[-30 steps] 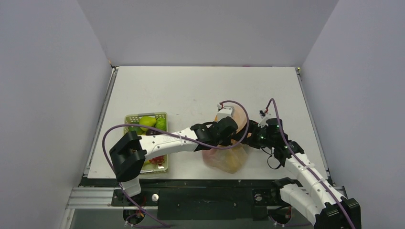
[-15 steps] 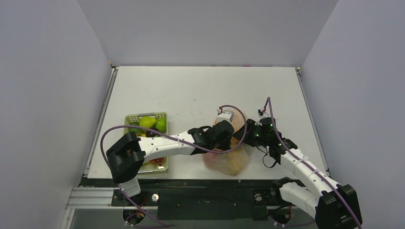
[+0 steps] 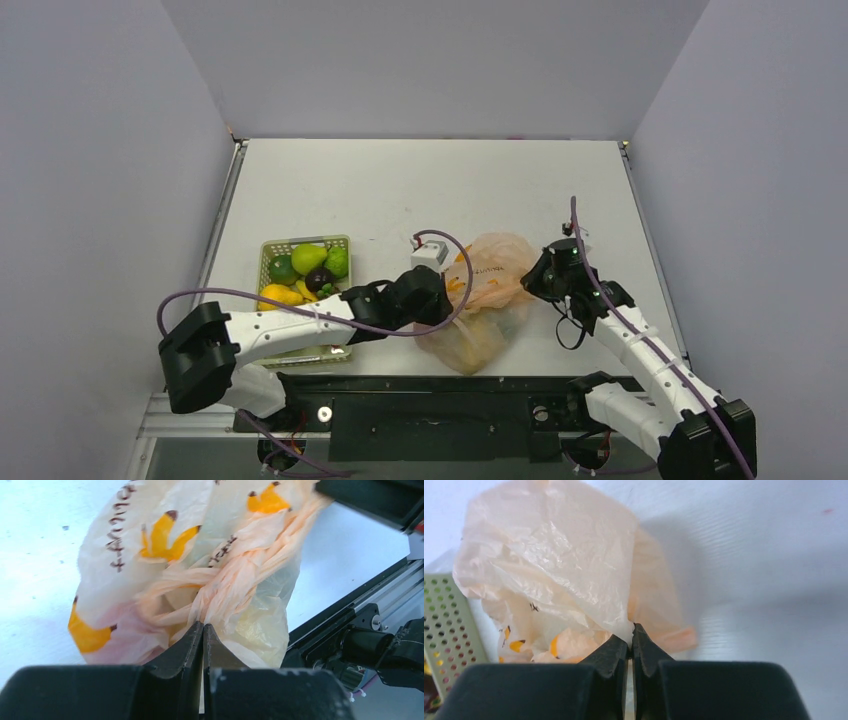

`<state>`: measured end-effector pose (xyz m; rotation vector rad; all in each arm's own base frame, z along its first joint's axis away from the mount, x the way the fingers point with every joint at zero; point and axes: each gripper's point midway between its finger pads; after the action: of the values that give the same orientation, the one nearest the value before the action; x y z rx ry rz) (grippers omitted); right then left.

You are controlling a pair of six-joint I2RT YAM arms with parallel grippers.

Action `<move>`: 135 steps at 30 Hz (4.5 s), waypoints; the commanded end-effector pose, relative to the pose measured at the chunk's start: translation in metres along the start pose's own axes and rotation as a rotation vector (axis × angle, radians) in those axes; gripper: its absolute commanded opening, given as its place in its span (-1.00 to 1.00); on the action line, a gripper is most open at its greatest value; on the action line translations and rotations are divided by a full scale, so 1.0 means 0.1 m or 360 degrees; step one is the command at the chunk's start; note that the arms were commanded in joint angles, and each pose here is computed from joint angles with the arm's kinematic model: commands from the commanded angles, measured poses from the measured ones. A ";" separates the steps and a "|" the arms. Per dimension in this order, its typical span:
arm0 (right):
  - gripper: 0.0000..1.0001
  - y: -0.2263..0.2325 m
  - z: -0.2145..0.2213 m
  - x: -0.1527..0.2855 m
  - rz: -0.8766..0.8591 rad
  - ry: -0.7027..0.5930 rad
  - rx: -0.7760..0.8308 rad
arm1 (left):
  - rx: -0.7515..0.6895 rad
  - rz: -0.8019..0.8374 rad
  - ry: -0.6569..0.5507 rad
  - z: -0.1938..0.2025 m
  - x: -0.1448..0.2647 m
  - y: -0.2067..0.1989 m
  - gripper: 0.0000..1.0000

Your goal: Take the fake fruits out of the plastic bag

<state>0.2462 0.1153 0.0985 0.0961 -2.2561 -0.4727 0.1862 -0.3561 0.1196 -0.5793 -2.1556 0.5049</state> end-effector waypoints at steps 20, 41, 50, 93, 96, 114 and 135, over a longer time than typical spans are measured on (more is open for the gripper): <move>-1.00 -0.07 -0.33 0.44 0.0018 -0.0013 0.0350 | -0.0257 0.0473 0.0025 -0.39 0.57 -0.74 0.24; -1.00 0.06 -0.22 0.43 -0.0136 0.0008 0.0374 | -0.0771 -0.0362 0.0279 -0.26 -0.03 -0.45 0.31; -1.00 0.10 -0.17 0.44 -0.0170 0.0029 0.0271 | -0.0747 -0.0585 0.0172 -0.40 -0.09 -0.28 -0.53; 0.39 0.46 -0.68 1.23 0.0042 -0.0501 0.0951 | 0.0696 0.1167 -0.0210 -0.86 0.45 -0.61 -1.00; 0.41 0.72 -0.45 1.18 0.0048 -0.0439 0.1446 | 0.0729 0.1140 -0.0213 -0.90 0.43 -0.56 -1.00; 0.40 1.02 -0.24 0.87 0.0953 -0.0641 0.2743 | 0.0734 0.1112 -0.0161 -0.86 0.46 -0.50 -1.00; -1.00 1.23 -0.40 1.02 -0.0649 -0.0810 0.1278 | 0.0800 0.1021 -0.0256 -1.07 0.46 -0.31 -1.00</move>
<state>0.2321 0.1607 0.2150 0.6087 -2.6521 0.8837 0.2341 -0.3415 0.2024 -0.9166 -1.8197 1.3788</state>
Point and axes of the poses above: each gripper's point midway between its finger pads, its own x axis back along the fingers, its own y axis along the line the jaws close on, z = x × y, and after that the axes turned 9 degrees about x, right-handed
